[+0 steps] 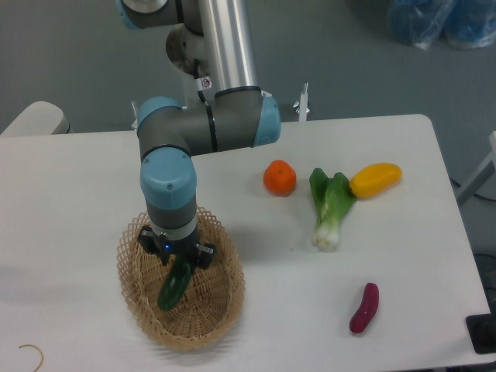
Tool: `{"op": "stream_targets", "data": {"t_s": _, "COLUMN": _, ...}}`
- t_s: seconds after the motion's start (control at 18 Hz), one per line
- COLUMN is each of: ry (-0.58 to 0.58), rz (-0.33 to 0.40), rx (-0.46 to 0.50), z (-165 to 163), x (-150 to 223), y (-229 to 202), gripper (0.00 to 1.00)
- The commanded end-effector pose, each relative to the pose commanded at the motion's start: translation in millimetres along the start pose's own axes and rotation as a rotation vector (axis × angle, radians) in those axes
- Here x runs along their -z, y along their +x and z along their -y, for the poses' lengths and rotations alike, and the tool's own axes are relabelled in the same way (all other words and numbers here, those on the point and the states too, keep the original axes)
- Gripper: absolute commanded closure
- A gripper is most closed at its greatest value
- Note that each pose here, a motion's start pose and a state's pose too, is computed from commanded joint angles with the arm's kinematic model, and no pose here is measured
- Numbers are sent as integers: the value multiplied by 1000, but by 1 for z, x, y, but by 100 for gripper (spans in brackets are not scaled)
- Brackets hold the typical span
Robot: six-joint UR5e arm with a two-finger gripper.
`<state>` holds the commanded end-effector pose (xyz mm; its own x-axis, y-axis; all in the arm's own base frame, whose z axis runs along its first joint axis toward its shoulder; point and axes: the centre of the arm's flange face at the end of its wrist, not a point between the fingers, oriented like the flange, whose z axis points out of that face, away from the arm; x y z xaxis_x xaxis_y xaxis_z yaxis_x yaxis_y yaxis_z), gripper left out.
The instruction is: Place the cucumber in the basket
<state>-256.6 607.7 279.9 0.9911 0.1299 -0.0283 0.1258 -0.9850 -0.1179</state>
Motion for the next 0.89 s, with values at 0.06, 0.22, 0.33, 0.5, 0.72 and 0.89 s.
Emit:
{"op": "stream_targets", "data": {"t_s": 0.06, "ry": 4, "rz": 23, "rx": -3, "z": 3, "x": 6, "y": -3, "gripper": 0}}
{"op": "stream_targets", "data": {"t_s": 0.22, "ry": 2, "rz": 89, "rx": -30, "z": 8, "x": 22, "y": -16, "gripper": 0}}
{"op": "stream_targets", "data": {"t_s": 0.33, "ry": 27, "rz": 115, "rx": -24, "z": 11, "x": 39, "y": -36, "gripper": 0}}
{"op": "stream_targets", "data": {"t_s": 0.5, "ry": 56, "rz": 155, "rx": -39, "z": 1, "x": 68, "y": -73, "gripper": 0}}
{"op": "stream_targets", "data": {"t_s": 0.72, "ry": 31, "rz": 228, "rx": -110, "z": -41, "x": 109, "y": -136, "gripper": 0}}
{"op": "stream_targets", "data": {"t_s": 0.89, "ry": -22, "rz": 216, "rx": -204, "z": -76, "x": 124, "y": -176, "gripper": 0}}
